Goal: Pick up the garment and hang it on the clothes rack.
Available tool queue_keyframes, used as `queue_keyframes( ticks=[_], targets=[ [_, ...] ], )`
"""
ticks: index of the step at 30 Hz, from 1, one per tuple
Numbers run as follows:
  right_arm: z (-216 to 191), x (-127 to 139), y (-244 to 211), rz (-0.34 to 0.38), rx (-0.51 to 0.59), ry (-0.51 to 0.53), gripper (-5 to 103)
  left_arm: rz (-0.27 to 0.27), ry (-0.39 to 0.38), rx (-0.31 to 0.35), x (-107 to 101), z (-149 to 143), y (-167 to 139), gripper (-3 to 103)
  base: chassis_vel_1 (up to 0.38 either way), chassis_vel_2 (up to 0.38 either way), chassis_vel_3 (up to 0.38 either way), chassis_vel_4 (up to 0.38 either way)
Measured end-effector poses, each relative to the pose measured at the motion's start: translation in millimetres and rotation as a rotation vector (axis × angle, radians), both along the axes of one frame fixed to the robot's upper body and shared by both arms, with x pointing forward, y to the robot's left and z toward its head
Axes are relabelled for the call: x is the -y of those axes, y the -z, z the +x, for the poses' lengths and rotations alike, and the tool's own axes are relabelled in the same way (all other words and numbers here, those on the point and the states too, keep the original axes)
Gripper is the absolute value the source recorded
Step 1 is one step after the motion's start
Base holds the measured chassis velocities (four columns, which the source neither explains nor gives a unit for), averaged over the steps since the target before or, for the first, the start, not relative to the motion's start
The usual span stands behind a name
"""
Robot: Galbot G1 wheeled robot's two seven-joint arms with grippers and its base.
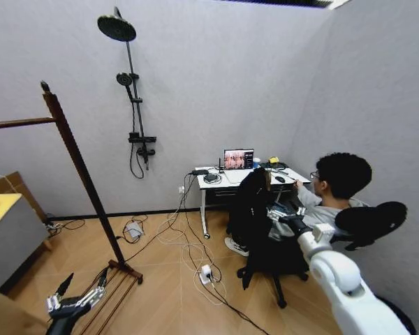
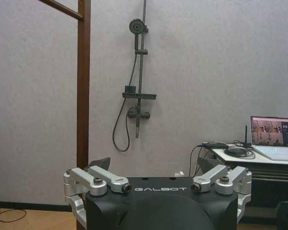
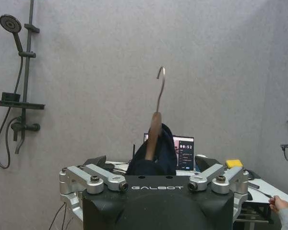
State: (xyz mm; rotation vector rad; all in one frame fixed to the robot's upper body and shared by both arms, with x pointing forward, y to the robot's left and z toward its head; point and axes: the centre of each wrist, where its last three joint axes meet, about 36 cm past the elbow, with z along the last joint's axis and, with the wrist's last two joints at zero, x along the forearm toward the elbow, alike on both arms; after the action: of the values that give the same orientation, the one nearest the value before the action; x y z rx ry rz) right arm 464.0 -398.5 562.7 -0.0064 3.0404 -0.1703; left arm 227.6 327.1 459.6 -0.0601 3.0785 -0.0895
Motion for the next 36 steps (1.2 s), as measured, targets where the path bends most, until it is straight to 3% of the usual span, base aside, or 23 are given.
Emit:
queue_keyframes(
  ticks=[8,14,20,30,36],
  targets=[
    [56.3,50.3,-20.0,-0.022,0.018,-0.076,100,0.0,0.001,0.0,0.0,0.1,0.0,100,0.007,-0.013,-0.007,0.014],
    [75.0,63.9,-10.8,-0.02,0.038,-0.123,100,0.0,0.0,0.0,0.0,0.1,0.0,100,0.0,0.0,0.0,0.0],
    [100.9,67.2,-1.4,-0.042,0.071,-0.097,100,0.0,0.0,0.0,0.0,0.1,0.0,100,0.0,0.0,0.0,0.0],
    [134.2,45.8,2.2,-0.054,0.09,-0.135,103,0.0,0.0,0.0,0.0,0.1,0.0,100,0.0,0.0,0.0,0.0],
    [159.3,45.8,-7.0,-0.067,0.106,-0.114,88,0.0,0.0,0.0,0.0,0.1,0.0,100,0.0,0.0,0.0,0.0]
  ],
)
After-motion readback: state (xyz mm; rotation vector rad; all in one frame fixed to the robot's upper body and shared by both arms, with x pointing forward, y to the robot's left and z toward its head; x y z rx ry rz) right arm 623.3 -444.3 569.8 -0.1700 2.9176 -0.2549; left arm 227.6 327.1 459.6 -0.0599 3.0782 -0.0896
